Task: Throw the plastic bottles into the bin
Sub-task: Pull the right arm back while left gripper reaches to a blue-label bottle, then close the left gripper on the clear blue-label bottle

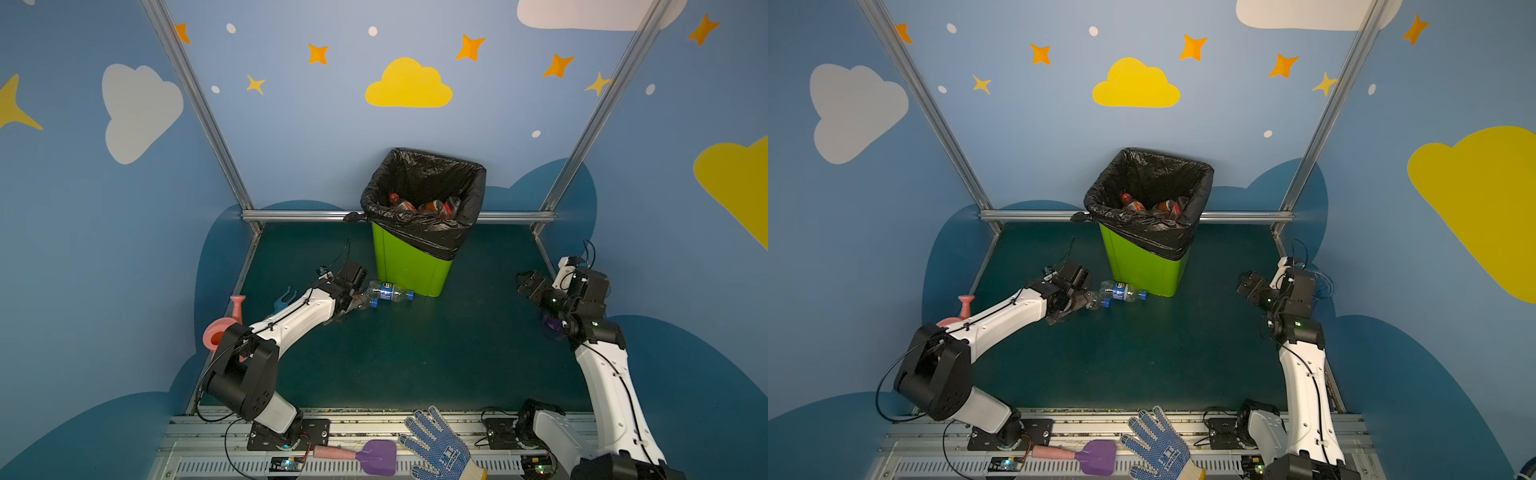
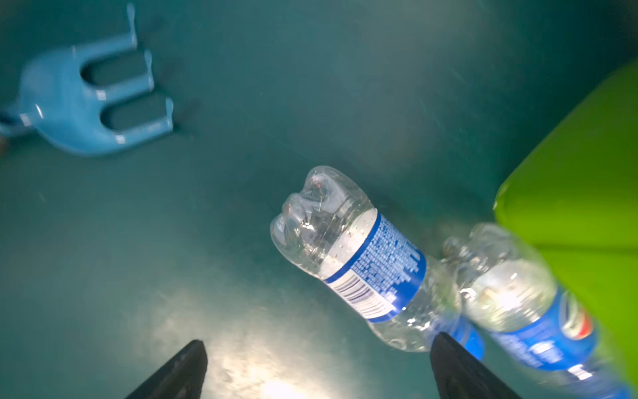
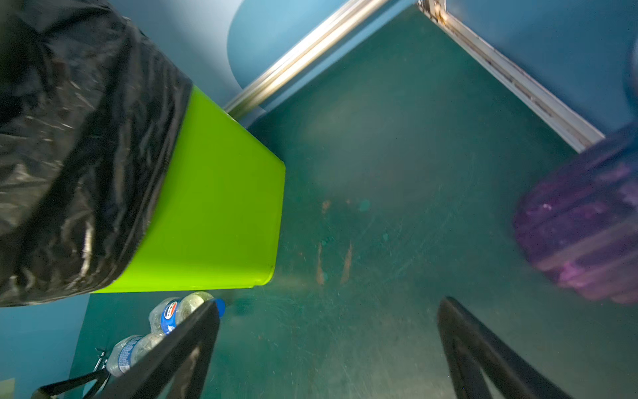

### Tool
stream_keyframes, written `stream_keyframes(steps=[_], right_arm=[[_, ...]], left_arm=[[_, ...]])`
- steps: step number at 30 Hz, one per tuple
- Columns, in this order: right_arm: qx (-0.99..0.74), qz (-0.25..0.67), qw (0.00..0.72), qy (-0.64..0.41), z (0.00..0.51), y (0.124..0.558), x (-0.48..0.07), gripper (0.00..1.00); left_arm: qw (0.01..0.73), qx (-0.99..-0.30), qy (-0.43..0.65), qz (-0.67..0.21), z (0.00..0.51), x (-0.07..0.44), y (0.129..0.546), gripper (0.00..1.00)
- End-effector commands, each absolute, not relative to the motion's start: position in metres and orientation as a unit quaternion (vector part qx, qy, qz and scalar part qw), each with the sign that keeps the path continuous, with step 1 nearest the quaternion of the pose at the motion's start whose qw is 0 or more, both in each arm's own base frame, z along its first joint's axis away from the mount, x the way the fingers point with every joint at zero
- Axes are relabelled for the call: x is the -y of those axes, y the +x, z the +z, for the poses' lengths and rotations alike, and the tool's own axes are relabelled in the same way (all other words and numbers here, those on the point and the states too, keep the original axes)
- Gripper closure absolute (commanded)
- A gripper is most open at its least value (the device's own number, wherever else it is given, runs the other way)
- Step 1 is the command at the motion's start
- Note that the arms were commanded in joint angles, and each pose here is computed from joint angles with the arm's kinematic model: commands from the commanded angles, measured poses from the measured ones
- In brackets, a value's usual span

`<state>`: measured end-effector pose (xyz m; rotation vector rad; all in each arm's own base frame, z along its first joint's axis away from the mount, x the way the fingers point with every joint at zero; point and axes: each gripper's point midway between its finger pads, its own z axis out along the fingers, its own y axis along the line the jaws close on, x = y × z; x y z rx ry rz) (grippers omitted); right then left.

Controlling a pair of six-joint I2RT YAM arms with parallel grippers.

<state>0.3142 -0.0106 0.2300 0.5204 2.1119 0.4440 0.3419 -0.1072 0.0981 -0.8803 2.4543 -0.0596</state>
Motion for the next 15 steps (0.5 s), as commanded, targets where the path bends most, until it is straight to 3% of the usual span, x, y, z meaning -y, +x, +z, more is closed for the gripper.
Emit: stream_keyframes(steps=[1,7,15], right_arm=[[-0.845,0.189,0.454,0.211,0.234,0.31,0.011,0.03],[-0.844,0.185,0.452,0.219,0.228,0.303,0.016,0.03],[-0.846,0.183,0.447,0.227,0.222,0.3,0.023,0.03]], left_arm=[[0.249,-0.867,-0.428,-0.064,0.095,0.113,0.349,0.0],[0.214,-0.83,-0.506,-0.095,0.079,0.113,0.362,0.0],[0.201,-0.826,-0.516,-0.101,0.068,0.116,0.376,0.01]])
